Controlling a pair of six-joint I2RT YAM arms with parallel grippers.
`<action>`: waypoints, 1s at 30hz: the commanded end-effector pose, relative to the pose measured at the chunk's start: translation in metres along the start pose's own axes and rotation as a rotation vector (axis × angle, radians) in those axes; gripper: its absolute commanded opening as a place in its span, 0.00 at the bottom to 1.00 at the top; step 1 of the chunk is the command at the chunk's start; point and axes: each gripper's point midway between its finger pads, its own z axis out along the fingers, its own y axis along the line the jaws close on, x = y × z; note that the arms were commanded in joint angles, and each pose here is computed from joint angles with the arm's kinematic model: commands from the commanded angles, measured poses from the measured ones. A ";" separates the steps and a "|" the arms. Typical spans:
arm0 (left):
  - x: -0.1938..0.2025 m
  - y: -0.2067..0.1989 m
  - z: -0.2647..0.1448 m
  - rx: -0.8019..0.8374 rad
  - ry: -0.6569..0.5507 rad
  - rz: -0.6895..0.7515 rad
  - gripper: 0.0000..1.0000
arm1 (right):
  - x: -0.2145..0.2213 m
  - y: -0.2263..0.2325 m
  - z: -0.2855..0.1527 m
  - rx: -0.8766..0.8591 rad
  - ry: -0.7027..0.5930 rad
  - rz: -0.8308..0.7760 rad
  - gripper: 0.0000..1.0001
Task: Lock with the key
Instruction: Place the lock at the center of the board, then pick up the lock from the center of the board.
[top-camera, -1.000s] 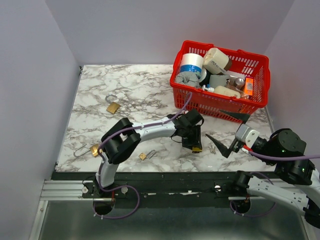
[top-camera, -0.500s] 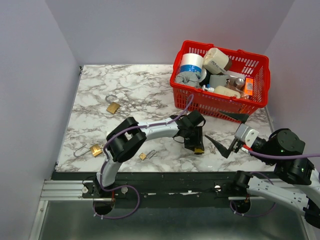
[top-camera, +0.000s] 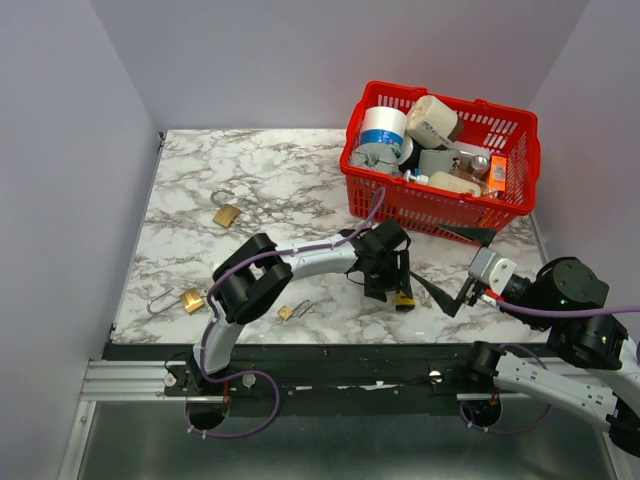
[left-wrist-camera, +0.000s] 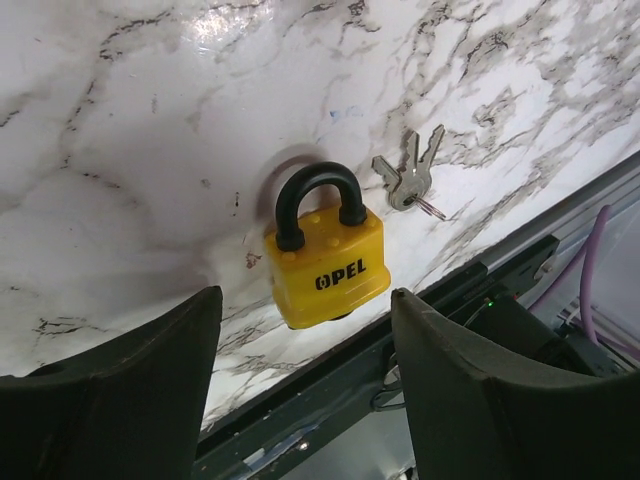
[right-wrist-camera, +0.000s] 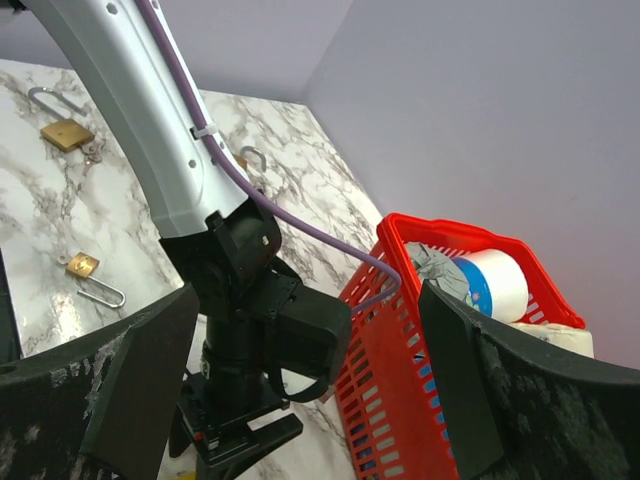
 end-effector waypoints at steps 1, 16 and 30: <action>-0.005 -0.008 -0.009 0.028 -0.014 -0.002 0.76 | 0.006 0.008 0.002 -0.027 0.010 0.021 1.00; -0.028 0.031 -0.157 0.133 -0.318 0.252 0.84 | 0.006 0.014 0.017 -0.044 0.018 0.109 1.00; -0.027 0.179 -0.248 -0.378 -0.141 0.832 0.84 | 0.018 0.036 0.056 -0.099 0.154 0.416 1.00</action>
